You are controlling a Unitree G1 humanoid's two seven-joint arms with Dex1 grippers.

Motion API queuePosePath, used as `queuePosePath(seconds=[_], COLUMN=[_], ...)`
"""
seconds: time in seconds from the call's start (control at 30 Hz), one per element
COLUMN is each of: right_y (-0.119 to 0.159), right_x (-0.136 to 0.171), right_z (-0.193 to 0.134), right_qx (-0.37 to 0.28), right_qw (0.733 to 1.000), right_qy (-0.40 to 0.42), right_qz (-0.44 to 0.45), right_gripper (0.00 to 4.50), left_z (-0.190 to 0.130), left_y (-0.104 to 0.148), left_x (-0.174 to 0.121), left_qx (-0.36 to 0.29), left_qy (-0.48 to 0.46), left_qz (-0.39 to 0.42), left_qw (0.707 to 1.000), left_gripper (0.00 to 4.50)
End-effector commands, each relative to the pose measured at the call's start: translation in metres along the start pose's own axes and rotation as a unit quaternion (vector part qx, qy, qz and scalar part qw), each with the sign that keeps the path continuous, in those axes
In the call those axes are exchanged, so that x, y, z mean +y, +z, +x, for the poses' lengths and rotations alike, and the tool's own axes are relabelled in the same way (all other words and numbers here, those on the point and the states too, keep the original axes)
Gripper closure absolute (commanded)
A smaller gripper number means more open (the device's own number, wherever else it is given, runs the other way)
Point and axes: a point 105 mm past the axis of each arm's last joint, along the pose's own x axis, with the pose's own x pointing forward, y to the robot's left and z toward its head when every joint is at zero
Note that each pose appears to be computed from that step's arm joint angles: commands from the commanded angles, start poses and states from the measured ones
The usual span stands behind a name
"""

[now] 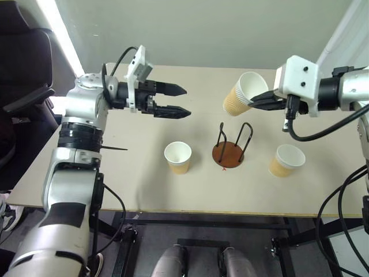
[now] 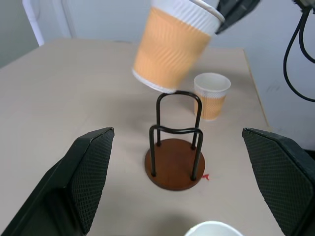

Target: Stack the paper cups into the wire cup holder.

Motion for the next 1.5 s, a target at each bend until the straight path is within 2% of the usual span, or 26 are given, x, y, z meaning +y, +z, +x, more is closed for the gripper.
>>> queuePosePath(seconds=[0.03,0.3,0.87,0.97,1.17,1.33,1.43,1.5], right_y=[0.007,-0.013,-0.033,-0.033,-0.02,-0.01,-0.02,-0.037], right_x=[0.001,0.009,0.031,0.034,0.031,0.022,0.033,0.039], right_z=[-0.003,0.007,0.012,0.015,0.022,0.01,-0.005,-0.015], right_qx=[0.004,0.048,0.086,0.084,0.036,-0.006,0.01,0.053], right_qw=[1.0,0.997,0.99,0.99,0.996,0.999,0.998,0.996], right_qy=[0.002,0.038,0.092,0.094,0.073,0.036,0.051,0.056], right_qz=[-0.023,-0.044,-0.067,-0.066,-0.04,0.016,0.038,0.04], right_gripper=[4.48,4.48,4.48,3.89,1.88,1.88,1.88,1.88], left_z=[0.001,0.0,0.003,0.004,0.005,0.007,0.007,0.008], left_y=[0.007,0.004,0.002,0.001,0.0,-0.002,-0.004,-0.005], left_x=[-0.001,-0.002,-0.002,-0.002,-0.003,-0.006,-0.009,-0.01], left_qx=[-0.002,0.005,0.007,0.007,0.005,0.0,-0.004,-0.004], left_qy=[-0.007,-0.009,-0.007,-0.008,-0.008,-0.015,-0.023,-0.028], left_qz=[0.024,0.026,0.027,0.027,0.025,0.03,0.031,0.034], left_qw=[1.0,1.0,1.0,1.0,1.0,0.999,0.999,0.999], left_gripper=[0.0,0.0,0.0,0.0,0.0,0.0,0.0,0.0])
